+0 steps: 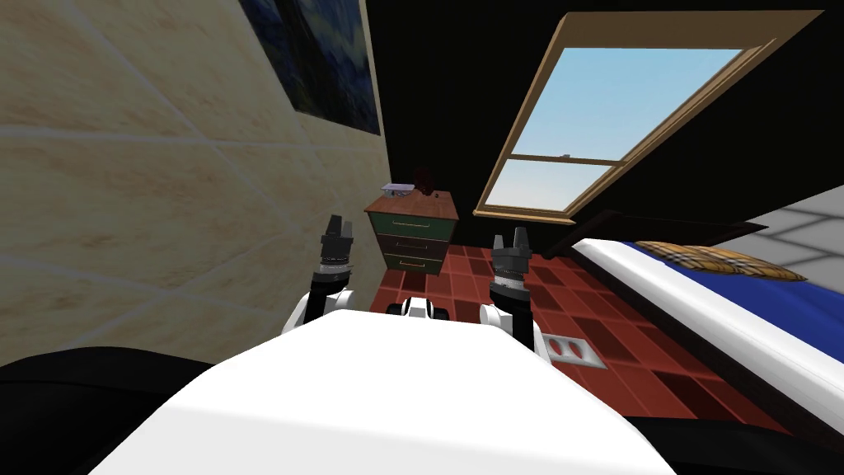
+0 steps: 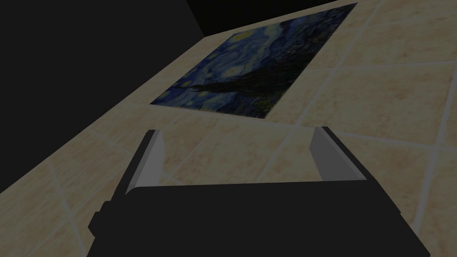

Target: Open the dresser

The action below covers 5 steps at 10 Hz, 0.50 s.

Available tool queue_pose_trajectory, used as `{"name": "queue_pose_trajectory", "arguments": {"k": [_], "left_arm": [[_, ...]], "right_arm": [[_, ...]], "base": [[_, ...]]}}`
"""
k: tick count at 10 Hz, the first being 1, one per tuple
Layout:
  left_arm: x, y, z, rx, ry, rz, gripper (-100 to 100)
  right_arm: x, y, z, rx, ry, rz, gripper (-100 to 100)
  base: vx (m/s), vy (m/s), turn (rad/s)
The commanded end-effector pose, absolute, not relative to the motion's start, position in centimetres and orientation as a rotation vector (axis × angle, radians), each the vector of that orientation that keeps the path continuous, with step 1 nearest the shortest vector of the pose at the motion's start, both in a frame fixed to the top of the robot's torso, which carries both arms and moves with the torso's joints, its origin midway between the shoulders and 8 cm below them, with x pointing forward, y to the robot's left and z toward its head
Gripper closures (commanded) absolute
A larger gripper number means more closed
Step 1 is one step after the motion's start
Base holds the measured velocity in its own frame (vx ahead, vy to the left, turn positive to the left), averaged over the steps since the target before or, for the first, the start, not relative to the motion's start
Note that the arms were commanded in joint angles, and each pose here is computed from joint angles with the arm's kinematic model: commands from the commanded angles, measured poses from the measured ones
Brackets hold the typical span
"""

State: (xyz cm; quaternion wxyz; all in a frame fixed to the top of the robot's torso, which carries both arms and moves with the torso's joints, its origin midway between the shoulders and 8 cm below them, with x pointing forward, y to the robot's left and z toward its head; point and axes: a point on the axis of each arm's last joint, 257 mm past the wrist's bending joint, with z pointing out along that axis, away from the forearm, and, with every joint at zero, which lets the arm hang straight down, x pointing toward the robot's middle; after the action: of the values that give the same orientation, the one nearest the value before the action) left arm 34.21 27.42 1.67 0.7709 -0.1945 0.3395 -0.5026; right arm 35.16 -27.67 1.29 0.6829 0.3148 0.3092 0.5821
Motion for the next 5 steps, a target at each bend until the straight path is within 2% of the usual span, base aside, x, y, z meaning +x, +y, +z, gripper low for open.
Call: {"name": "queue_pose_trajectory", "arguments": {"k": [1, 5], "left_arm": [[34.6, 27.4, -0.3, -0.394, 0.766, -1.082, -100], [35.0, 27.6, -2.8, -0.376, 0.788, -1.073, -100]], "right_arm": [[35.2, -27.7, 1.3, 0.706, 0.693, 1.305, 0], [35.2, -27.7, 1.3, 0.706, 0.693, 1.305, 0]], "base": [[0.113, -0.041, -0.006], [0.083, -0.012, -0.006]]}}
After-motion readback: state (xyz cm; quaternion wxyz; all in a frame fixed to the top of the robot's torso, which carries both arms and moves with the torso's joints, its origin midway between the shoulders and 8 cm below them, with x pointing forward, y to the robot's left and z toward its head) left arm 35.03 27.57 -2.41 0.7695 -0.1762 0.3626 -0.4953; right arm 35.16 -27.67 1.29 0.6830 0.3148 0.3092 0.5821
